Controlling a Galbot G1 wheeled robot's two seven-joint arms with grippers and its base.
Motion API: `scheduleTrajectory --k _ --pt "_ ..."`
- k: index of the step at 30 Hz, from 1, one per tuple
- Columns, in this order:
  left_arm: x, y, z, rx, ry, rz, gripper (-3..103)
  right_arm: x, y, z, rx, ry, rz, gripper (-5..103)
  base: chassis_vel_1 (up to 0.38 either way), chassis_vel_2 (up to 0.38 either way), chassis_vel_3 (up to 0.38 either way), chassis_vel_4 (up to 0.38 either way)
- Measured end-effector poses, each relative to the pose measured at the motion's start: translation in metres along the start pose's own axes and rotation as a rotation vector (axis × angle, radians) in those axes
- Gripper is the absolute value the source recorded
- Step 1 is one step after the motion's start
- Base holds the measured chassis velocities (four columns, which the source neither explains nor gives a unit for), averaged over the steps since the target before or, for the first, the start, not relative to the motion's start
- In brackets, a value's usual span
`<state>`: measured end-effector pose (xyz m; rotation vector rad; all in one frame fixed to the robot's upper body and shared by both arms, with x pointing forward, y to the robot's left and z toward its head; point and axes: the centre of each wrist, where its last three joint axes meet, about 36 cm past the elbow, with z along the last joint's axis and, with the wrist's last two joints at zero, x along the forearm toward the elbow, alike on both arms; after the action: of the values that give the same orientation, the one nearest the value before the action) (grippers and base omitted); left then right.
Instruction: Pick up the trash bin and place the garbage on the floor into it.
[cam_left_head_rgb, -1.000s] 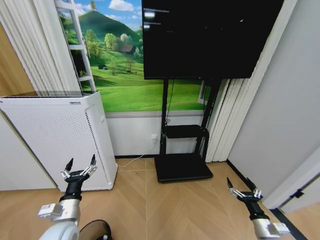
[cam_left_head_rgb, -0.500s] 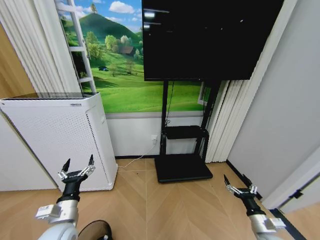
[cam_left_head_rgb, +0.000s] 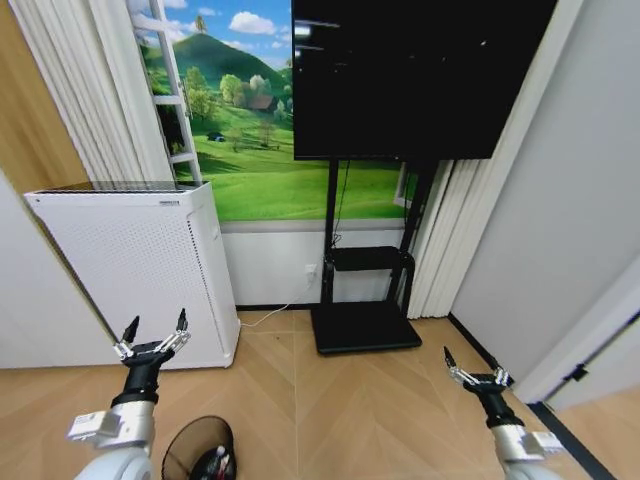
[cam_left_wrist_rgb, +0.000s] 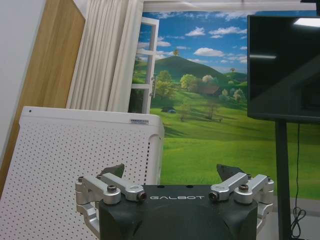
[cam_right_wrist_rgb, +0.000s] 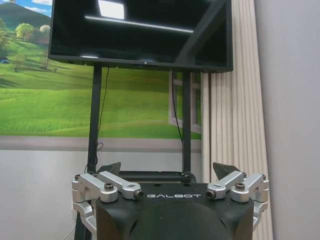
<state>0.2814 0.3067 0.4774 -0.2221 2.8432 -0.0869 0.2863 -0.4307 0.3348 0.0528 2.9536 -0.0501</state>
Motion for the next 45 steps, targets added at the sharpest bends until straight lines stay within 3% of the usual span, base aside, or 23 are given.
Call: scheduleTrajectory --k 11,37,45 --pt "0.0 0.003 0.005 -0.003 0.007 -0.004 100 -0.002 0.001 0.008 0.004 -0.017 0.019 100 0.164 -0.477 -0.169 0.498" --pt "-0.005 0.0 0.014 0.009 0.021 -0.007 100 -0.004 -0.006 0.016 0.018 -0.015 -0.014 100 0.378 -0.333 -0.378 0.339" --pt "-0.003 0.0 0.011 0.004 0.018 -0.006 100 -0.008 -0.007 0.019 -0.004 -0.077 -0.01 100 0.41 -0.241 -0.424 0.228"
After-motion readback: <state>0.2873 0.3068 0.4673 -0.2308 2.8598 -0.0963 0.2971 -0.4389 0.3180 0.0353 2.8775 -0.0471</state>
